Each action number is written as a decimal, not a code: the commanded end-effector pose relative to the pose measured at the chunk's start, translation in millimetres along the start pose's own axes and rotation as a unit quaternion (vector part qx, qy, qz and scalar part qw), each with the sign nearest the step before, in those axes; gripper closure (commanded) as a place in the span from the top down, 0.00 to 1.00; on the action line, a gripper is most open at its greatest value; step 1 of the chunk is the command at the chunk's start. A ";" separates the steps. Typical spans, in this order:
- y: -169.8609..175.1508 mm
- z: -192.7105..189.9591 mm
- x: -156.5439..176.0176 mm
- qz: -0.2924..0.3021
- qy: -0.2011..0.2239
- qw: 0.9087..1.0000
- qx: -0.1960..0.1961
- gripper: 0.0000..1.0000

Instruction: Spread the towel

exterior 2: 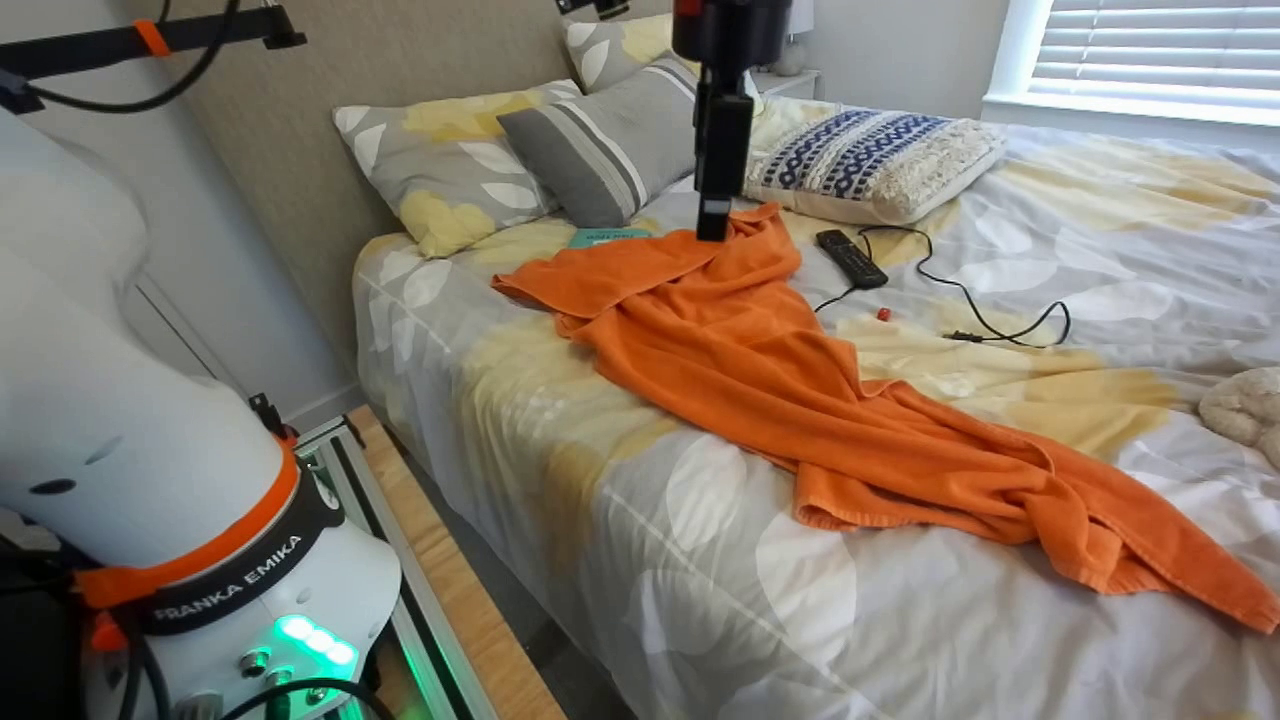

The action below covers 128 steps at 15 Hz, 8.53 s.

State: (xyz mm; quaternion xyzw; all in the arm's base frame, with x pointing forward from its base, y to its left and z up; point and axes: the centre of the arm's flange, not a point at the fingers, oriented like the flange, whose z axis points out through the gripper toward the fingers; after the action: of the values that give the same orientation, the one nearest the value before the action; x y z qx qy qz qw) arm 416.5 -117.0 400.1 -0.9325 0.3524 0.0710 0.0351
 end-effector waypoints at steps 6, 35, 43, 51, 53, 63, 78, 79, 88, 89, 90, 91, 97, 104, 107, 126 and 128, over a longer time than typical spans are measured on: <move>1.9 66.9 154.9 0.013 -0.034 0.999 0.028 1.00; -31.6 248.3 329.2 0.149 0.008 0.988 -0.033 1.00; -33.6 245.9 356.2 0.180 0.035 0.982 -0.043 0.56; -42.5 223.2 355.9 0.224 0.004 0.972 -0.076 0.29; -43.3 224.3 355.8 0.231 -0.002 0.969 -0.085 0.18; -41.4 234.6 358.1 0.252 -0.012 0.962 -0.104 0.08; -125.8 144.8 404.4 0.090 0.252 0.963 -0.022 0.01; -137.4 133.6 410.7 0.074 0.271 0.960 -0.017 0.01; -152.8 97.0 394.3 0.013 0.323 0.946 -0.005 0.03; -152.8 97.9 394.8 0.013 0.324 0.946 -0.005 0.03; -153.0 98.8 395.1 0.012 0.324 0.946 -0.005 0.03; -153.1 99.1 395.1 0.012 0.324 0.946 -0.005 0.01; -185.7 76.4 468.0 -0.068 0.460 0.885 0.024 0.01; -193.4 49.1 471.2 -0.164 0.563 0.810 0.031 0.01; -192.2 34.4 467.9 -0.198 0.611 0.765 0.038 0.01; -136.8 44.8 437.8 -0.034 0.751 0.652 0.095 1.00; -128.3 57.9 443.7 -0.012 0.717 0.691 0.088 1.00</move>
State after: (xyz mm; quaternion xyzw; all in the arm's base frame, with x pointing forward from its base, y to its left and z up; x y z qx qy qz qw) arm 752.6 -285.5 287.6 -0.6653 0.2196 -0.6999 -0.1389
